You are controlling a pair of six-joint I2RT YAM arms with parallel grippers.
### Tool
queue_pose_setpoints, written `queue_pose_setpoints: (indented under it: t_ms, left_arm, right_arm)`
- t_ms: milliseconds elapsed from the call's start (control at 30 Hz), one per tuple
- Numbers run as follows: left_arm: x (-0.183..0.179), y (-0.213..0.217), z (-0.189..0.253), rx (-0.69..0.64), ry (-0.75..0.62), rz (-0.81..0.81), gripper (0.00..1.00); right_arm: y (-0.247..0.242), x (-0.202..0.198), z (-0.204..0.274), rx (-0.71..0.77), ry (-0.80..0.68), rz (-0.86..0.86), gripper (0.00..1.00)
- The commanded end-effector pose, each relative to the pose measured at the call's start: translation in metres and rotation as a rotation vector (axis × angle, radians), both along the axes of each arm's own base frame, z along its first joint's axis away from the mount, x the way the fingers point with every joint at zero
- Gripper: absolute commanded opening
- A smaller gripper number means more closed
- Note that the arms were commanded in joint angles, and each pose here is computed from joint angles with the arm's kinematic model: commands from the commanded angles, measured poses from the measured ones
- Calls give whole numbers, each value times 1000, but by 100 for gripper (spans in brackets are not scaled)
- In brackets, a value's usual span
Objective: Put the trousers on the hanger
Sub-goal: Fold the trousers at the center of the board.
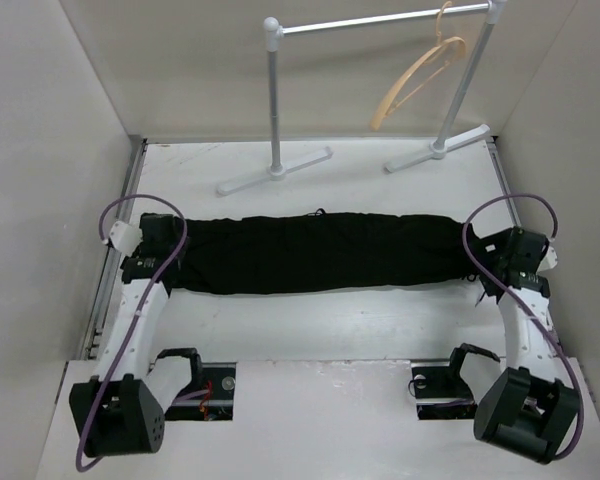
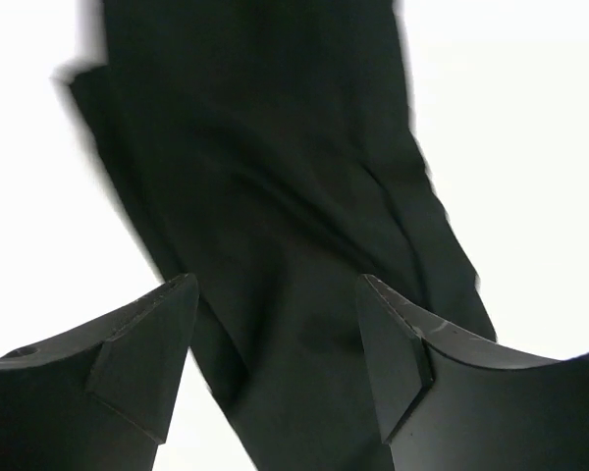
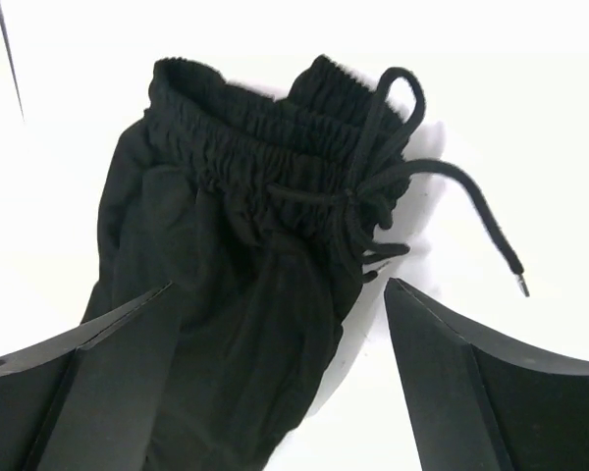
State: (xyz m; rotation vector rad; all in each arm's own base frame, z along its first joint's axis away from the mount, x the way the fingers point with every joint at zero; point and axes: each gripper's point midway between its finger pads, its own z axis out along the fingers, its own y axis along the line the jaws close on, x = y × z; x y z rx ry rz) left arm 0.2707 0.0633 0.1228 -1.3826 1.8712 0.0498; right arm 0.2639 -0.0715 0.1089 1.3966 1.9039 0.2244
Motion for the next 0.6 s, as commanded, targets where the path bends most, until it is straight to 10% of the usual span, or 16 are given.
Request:
queue_pose_setpoints:
  t_ms: [0, 300, 567]
  left_arm:
    - [2, -33, 11, 2, -40, -120, 63]
    - [-2, -92, 11, -20, -86, -333, 63]
    - [-6, -100, 17, -30, -104, -370, 63]
  right_arm:
    - [-11, -1, -12, 8, 44, -36, 90]
    - [-16, 33, -46, 92, 84, 2, 83]
    - [-22, 44, -71, 159, 90, -87, 26]
